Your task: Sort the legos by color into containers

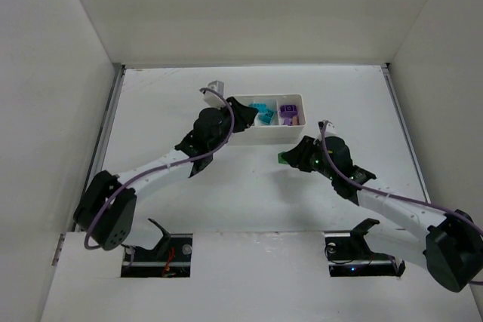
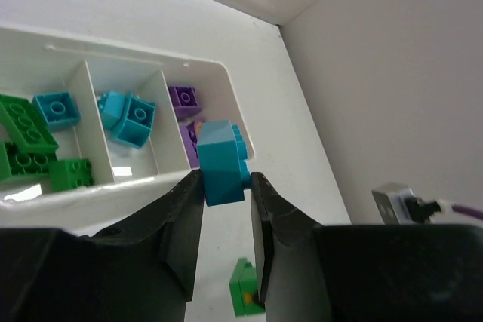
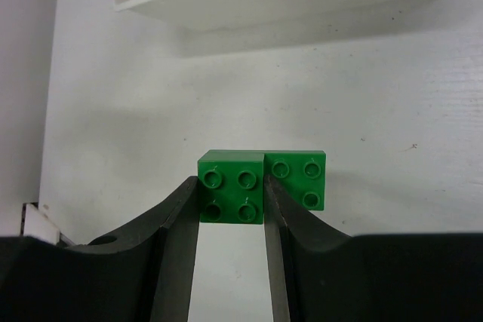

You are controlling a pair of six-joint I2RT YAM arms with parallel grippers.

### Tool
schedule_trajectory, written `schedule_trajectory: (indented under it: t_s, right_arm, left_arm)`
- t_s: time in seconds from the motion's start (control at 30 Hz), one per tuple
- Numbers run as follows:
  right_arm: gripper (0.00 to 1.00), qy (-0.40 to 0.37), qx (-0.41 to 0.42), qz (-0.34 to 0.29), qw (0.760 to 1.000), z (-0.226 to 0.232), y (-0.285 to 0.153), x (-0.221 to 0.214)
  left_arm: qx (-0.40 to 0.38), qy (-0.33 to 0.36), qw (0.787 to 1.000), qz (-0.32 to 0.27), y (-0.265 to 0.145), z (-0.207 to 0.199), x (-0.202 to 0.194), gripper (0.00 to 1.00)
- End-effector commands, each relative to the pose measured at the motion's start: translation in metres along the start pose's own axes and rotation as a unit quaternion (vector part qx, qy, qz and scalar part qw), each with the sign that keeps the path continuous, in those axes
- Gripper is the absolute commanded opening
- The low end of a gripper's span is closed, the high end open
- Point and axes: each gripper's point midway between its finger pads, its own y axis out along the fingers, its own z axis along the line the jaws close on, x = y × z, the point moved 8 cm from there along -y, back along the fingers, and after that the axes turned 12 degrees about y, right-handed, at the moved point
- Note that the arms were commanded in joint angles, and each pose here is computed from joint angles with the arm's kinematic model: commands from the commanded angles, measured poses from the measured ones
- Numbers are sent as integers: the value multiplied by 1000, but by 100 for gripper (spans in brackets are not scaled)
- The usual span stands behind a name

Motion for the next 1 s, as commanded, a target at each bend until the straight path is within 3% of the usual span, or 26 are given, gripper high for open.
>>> schedule_trajectory:
  t_s: [0.0, 0.27, 0.5, 0.8, 0.97]
  right_arm:
    - [31, -10, 11, -32, 999, 4, -1, 8]
    - [32, -19, 26, -30, 999, 10, -4, 4]
    - [32, -22, 39, -19, 999, 13, -4, -3]
    - [32, -18, 41, -24, 999, 14, -3, -1]
    - [32, -2, 57, -28, 998, 26, -1, 4]
  left_arm:
    - [2, 37, 999, -11, 28, -1, 15, 15]
    - [45, 56, 997, 10, 92, 19, 2, 15]
    - [45, 66, 997, 10, 125, 16, -8, 17]
    - [69, 97, 993, 3, 115, 16, -6, 55]
    - [61, 100, 993, -12, 76, 8, 4, 54]
